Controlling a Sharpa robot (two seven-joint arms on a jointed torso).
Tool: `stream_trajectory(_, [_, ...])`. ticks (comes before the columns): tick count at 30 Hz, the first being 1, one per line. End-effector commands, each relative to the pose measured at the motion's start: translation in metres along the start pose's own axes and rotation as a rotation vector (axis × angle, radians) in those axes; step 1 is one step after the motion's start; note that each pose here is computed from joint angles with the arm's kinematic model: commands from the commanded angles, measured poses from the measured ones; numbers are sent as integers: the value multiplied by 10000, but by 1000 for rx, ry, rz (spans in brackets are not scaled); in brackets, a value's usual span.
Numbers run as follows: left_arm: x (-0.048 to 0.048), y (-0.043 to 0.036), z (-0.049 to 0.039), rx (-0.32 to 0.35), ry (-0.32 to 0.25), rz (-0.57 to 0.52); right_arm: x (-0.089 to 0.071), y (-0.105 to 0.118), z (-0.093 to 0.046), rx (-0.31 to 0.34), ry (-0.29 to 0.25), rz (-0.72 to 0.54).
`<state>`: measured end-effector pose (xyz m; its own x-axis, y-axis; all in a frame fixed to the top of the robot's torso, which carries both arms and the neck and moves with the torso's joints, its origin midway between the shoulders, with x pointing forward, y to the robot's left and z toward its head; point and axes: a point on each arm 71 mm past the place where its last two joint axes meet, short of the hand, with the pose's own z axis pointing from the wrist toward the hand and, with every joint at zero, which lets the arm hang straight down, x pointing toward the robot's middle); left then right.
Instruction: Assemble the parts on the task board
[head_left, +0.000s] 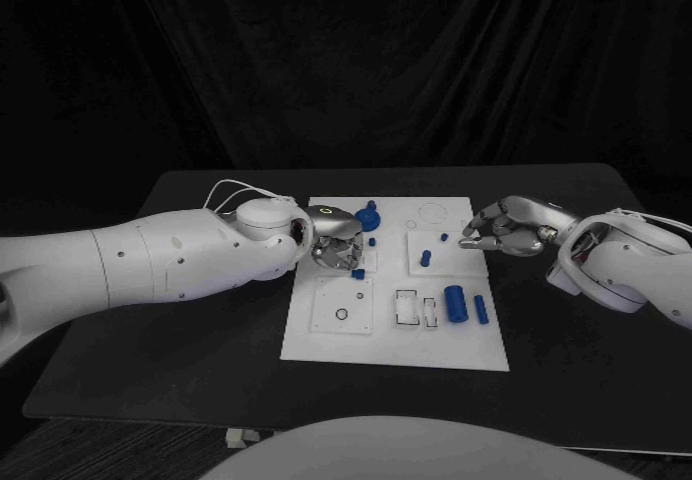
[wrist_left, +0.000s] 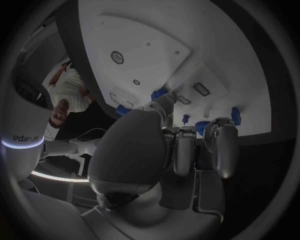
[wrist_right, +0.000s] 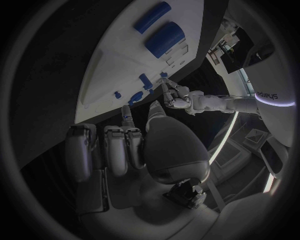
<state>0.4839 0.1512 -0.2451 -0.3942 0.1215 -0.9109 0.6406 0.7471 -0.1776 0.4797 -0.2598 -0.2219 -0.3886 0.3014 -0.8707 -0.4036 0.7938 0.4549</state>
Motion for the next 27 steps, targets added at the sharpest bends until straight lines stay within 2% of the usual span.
stream_trajectory(1, [15,-4,0,4,-4,-3,18,-15,-7,16,10,2])
stream_trajectory(6, [30,7,-10,6,-12,-6,24,-19,-8,19,14,3])
stream_trajectory(10, [13,8,-34,21,-57,-6,26,-21,-9,21,15,3])
stream_trajectory(16, [-82,-44,-145,107,-225,3,22,-28,-24,22,12,3])
stream_trajectory(21, [-132,-117,-255,170,-315,9,18,-32,-32,23,8,3])
stream_trajectory(24, [-137,-147,-294,182,-324,7,20,-27,-31,22,8,4])
stream_trajectory(27, [-126,-163,-301,175,-306,1,23,-18,-29,20,8,4])
